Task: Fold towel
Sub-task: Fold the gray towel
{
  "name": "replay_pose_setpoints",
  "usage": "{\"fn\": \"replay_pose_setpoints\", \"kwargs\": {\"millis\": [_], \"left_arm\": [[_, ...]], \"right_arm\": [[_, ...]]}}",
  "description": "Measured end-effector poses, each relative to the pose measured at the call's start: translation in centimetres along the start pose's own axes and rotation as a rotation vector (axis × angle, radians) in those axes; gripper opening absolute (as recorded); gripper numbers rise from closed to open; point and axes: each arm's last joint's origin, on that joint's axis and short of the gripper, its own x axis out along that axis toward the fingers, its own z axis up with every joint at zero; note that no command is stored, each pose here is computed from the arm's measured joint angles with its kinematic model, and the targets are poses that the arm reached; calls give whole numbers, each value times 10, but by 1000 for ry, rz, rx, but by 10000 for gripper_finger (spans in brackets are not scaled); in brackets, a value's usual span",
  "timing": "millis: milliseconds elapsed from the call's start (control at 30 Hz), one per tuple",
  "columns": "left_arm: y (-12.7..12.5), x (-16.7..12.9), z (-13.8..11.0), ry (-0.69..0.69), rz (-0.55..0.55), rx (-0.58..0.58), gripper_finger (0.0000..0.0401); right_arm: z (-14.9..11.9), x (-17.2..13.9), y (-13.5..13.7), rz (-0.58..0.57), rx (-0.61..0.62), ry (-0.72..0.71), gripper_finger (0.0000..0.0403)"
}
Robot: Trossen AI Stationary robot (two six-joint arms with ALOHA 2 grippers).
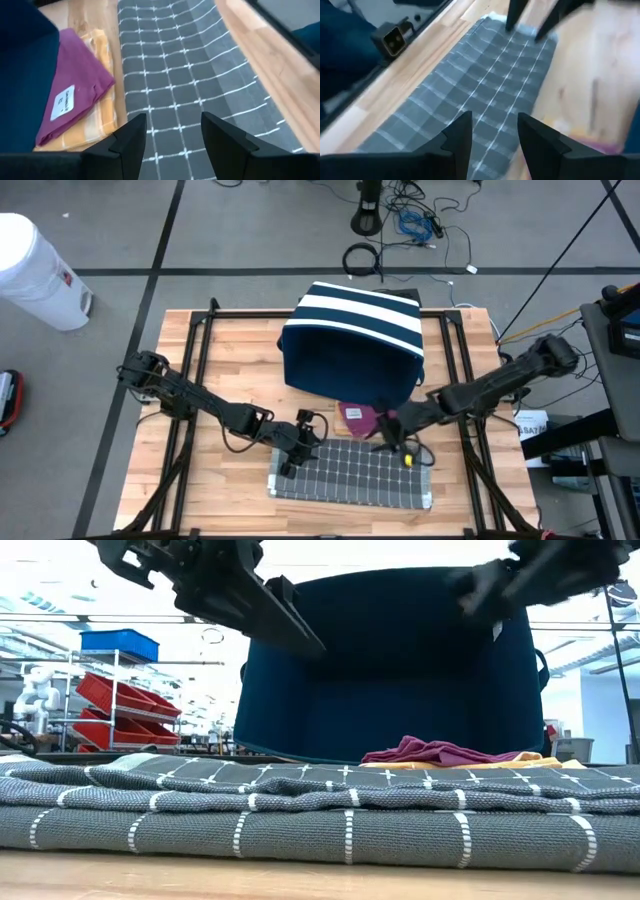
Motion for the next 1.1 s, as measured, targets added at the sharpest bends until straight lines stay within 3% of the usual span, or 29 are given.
{"fn": "replay_pose_setpoints", "kwargs": {"millis": [167, 333, 667, 1100], "left_arm": [[-2, 8, 1, -41, -34, -4, 195], [-6, 31, -9, -48, -64, -6, 195], [-13, 63, -24, -94, -71, -69, 195], [-14, 86, -41, -118, -87, -88, 195]], "right_arm": [[-42, -8, 15, 41, 160, 24, 144], [-67, -6, 29, 42, 264, 86, 144], [-95, -9, 51, 77, 396, 229, 144], [-116, -19, 62, -75, 448, 386, 144]]}}
